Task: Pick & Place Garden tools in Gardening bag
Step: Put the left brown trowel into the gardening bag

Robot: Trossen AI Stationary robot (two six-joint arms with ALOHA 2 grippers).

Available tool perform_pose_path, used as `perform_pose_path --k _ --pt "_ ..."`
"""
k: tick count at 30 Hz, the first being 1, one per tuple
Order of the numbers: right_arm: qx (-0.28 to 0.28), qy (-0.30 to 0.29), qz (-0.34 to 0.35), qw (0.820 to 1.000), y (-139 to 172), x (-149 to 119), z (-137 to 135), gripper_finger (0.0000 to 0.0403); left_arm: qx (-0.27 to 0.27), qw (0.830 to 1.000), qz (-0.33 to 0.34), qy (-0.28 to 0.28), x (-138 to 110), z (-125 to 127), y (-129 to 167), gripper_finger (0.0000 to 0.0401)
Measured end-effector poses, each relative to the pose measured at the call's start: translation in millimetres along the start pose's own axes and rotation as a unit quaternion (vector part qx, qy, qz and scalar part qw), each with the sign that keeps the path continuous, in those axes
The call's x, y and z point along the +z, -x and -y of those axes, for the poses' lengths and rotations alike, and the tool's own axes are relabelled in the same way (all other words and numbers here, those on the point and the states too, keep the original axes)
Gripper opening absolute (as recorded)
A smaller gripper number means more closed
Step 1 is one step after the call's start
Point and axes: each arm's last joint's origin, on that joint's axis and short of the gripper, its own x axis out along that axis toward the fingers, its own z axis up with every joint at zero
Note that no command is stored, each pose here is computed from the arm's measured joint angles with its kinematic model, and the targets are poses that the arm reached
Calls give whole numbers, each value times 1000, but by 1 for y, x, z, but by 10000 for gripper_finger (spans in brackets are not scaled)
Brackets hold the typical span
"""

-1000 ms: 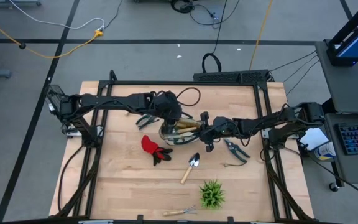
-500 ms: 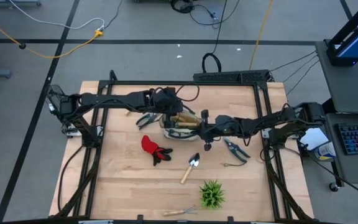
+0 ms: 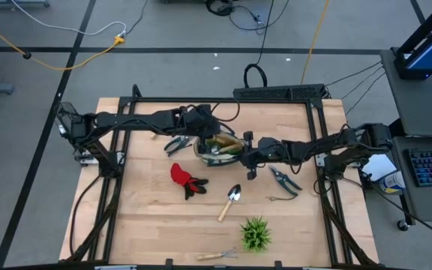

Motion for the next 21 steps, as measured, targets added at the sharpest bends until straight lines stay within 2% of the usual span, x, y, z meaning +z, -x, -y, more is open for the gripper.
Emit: perform_pose_path --k 10,15,21 --pt "0 -11 0 1000 0 0 0 63 -5 1000 -6 12 -1 1 0 50" --pt "-1 -14 2 1000 0 0 0 101 15 1000 -16 5 -1 2 1 74" --pt "-28 -12 3 1000 0 3 2 136 10 1000 -8 -4 4 9 6 85"
